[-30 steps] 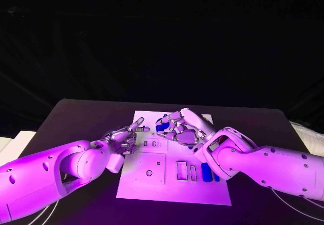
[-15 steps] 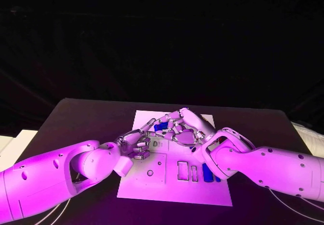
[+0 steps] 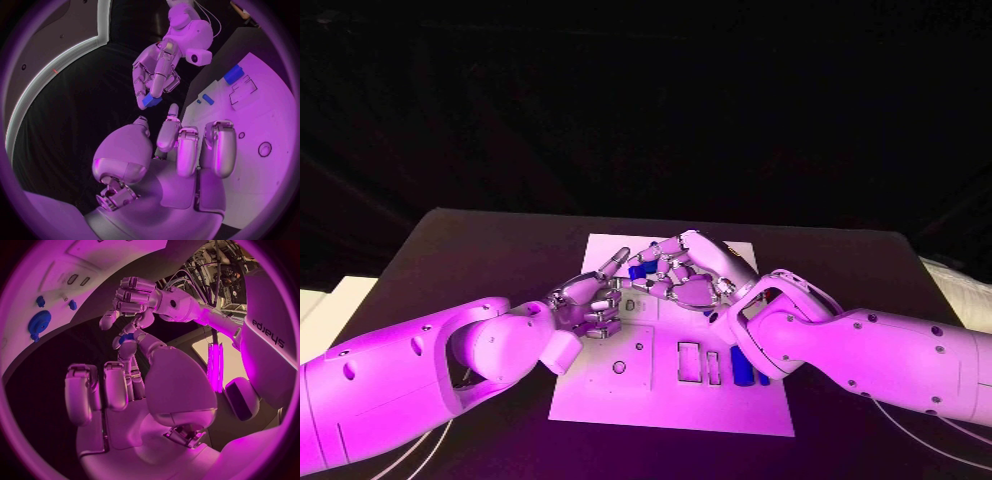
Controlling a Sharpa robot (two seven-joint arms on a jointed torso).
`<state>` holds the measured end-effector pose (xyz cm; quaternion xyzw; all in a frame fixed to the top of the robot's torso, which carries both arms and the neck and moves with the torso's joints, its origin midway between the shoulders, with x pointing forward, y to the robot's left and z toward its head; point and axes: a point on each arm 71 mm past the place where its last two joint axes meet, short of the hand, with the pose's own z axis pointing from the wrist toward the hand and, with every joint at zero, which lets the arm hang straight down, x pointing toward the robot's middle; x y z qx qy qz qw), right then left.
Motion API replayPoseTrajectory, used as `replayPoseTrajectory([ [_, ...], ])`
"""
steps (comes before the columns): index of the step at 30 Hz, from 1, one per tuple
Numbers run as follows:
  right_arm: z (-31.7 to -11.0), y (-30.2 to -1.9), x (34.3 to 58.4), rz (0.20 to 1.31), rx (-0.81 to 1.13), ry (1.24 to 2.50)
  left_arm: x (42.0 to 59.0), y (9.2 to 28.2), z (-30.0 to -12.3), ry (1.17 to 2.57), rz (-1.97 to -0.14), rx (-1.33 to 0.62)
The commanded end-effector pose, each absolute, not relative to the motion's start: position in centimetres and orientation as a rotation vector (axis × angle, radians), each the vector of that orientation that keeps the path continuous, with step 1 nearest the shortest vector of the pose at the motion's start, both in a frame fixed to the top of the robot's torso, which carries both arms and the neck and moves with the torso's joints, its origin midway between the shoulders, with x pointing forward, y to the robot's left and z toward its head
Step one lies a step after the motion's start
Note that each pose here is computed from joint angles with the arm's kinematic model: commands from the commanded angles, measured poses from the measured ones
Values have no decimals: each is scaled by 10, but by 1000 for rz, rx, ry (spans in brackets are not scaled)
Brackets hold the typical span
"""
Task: Assemble the parts on the task board
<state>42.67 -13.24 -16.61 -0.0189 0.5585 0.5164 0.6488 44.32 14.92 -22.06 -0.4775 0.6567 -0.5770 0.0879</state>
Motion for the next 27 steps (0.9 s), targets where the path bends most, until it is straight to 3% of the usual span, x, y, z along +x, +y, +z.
replayPoseTrajectory([
  [1,-168,-132,427,1160,-56,1288,443,148,-218,1939,-1767,-1434],
  [27,-172,-134,430,1126,-49,1344,443,149,-216,1916,-1797,-1425],
])
